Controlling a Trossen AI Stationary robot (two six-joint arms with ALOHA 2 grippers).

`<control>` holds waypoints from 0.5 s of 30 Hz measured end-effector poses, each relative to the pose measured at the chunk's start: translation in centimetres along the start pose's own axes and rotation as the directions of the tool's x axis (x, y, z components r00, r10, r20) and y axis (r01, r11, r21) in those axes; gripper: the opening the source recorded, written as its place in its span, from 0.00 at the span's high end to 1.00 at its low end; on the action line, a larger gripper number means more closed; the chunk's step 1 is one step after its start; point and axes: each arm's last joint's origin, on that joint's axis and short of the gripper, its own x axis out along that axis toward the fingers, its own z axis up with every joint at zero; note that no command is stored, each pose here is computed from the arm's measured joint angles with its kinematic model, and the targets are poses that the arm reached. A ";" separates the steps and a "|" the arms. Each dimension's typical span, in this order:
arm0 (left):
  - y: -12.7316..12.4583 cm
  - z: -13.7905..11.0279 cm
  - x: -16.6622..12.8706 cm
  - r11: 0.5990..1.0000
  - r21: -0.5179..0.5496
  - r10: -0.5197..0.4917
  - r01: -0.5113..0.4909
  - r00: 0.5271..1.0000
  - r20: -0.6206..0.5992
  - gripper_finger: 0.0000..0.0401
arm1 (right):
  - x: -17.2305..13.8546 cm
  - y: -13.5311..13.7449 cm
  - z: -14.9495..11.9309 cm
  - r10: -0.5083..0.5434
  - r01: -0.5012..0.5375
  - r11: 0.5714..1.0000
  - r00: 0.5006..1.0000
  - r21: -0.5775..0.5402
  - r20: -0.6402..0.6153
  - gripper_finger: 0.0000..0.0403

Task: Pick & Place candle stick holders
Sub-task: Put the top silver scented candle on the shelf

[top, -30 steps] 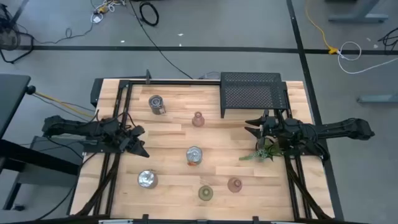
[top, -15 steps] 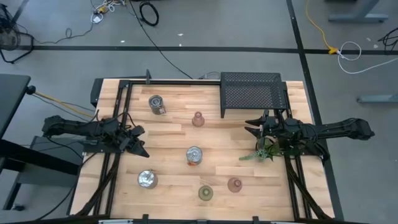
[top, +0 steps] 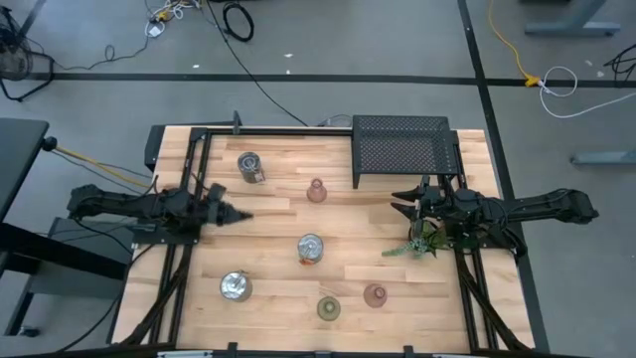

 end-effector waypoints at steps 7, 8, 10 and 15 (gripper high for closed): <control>0.2 0.7 -0.1 0.997 -0.010 0.078 -0.078 0.966 0.246 0.96 | 0.0 0.0 0.0 0.000 0.000 1.000 1.000 0.000 0.000 0.64; 0.2 0.7 -0.1 0.997 -0.010 0.078 -0.078 0.966 0.248 0.96 | 0.0 0.0 0.0 0.000 0.000 1.000 1.000 0.000 0.000 0.64; 0.2 0.7 -0.1 0.997 -0.010 0.078 -0.078 0.966 0.248 0.96 | 0.0 0.0 0.0 0.000 0.000 1.000 1.000 0.000 0.000 0.64; 0.3 0.9 -0.2 0.995 -0.015 0.098 -0.098 0.947 0.307 0.96 | 0.0 0.0 0.0 -0.001 0.001 1.000 1.000 0.000 0.000 0.64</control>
